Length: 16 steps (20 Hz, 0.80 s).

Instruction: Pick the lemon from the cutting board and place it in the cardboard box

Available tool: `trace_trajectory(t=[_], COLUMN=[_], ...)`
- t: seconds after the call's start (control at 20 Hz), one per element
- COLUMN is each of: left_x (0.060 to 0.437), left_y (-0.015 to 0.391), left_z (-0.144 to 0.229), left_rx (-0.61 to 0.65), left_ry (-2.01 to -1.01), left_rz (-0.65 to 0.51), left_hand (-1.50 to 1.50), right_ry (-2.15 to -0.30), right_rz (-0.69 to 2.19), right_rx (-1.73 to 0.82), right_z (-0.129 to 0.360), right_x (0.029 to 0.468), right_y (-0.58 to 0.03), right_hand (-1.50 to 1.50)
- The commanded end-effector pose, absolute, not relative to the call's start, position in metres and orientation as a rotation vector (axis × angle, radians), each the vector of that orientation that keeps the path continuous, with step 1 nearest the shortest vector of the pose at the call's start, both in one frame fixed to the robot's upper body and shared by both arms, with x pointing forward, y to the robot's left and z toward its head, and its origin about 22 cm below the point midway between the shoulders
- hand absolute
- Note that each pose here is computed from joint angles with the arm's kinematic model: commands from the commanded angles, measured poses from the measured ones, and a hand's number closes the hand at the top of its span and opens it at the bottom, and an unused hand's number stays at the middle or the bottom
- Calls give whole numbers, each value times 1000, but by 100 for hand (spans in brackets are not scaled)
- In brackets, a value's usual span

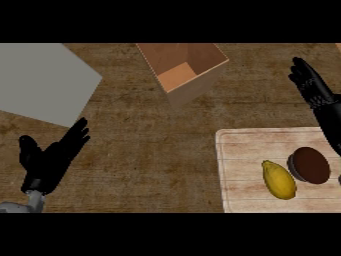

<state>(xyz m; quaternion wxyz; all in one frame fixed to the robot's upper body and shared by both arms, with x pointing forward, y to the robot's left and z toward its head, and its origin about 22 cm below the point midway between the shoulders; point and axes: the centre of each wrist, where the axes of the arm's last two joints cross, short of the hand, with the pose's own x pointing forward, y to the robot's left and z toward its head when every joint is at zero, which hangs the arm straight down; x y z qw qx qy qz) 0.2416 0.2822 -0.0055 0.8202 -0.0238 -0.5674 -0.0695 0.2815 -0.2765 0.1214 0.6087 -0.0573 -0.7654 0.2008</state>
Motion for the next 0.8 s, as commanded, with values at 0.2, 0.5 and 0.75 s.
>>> trace_trajectory(t=[0.2,0.5,0.75], left_x=[251,249,235], left_y=[300,290,283], left_z=[15,6,25], left_rx=[317,376,383], left_ry=[-1438,-1462,-1450], left_rz=[-219,-176,-215], left_hand=[0,0,0], right_ry=[-1992,-1853,-1927], right_rz=[277,90,238], right_rx=[281,-199,-151], right_z=[128,46,29], right_x=[296,271,251], right_y=[-244,-285,-319], right_hand=[-150,-150,-150])
